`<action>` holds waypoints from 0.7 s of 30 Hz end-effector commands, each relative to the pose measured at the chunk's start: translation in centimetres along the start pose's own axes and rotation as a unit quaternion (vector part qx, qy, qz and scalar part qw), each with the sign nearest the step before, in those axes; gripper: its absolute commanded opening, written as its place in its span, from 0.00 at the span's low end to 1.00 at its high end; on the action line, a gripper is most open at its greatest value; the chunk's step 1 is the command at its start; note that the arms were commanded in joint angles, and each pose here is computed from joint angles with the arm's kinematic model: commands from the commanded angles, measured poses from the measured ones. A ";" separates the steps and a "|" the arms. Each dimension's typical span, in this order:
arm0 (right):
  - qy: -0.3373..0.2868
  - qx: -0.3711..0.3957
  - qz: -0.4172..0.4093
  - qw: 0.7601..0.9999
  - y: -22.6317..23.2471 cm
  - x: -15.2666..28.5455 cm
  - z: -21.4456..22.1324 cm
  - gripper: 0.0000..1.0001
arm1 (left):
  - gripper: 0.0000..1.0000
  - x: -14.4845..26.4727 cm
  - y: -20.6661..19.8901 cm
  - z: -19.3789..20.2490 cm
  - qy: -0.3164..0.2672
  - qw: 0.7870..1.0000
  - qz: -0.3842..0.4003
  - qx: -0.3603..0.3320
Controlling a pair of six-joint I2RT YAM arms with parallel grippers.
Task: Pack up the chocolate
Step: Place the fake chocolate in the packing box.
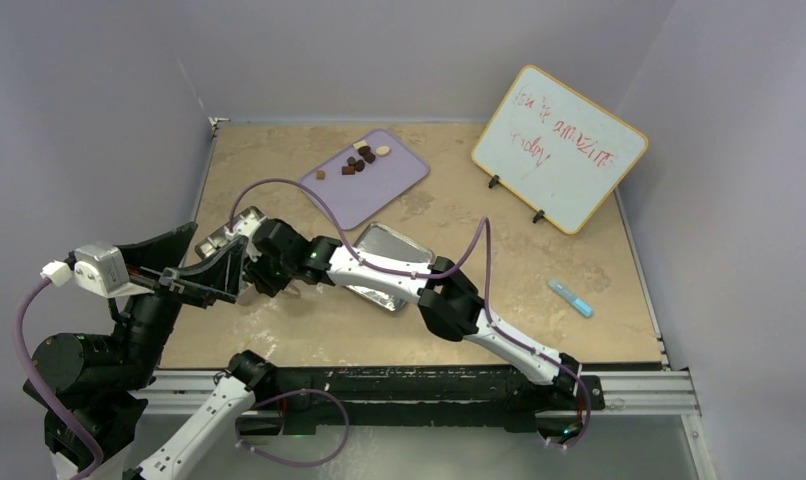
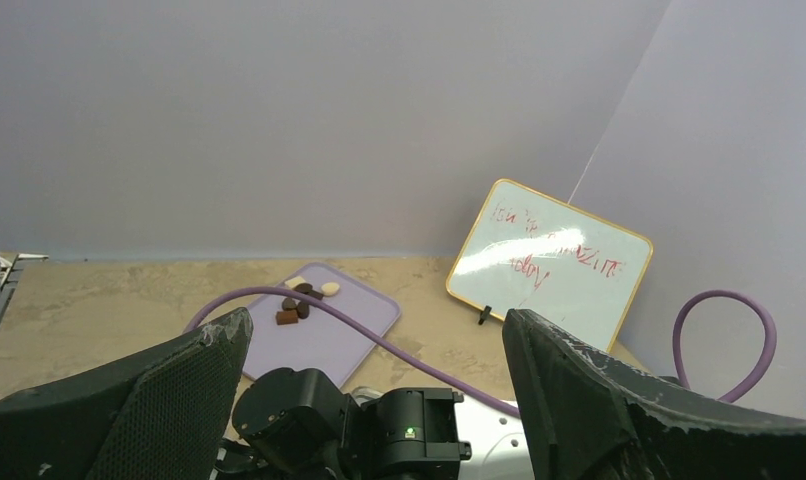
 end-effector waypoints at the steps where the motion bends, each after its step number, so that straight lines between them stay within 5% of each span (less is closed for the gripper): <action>1: -0.058 0.007 -0.008 0.998 1.1 1.7 -4.2 0.42 | 0.95 0.5 -0.6 -1.4 -0.021 1.000 0.016 0.010; 13: -0.078 0.027 -0.001 0.997 1.1 4.4 -6.4 0.36 | 0.96 0.4 -0.5 -1.3 -0.018 1.000 0.012 0.005; 21: -0.139 0.039 0.019 0.989 0.9 10.6 -9.9 0.34 | 0.96 1.0 0.2 -1.8 -0.030 1.000 -0.007 -0.001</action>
Point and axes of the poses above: each gripper's point midway between its finger pads, its own x axis back along the fingers, its own y axis along the line the jaws close on, z = x × y, the point moved 2 cm from there along x, back along the fingers, and after that the axes turned 1 degree about x, right-handed, at the moved point
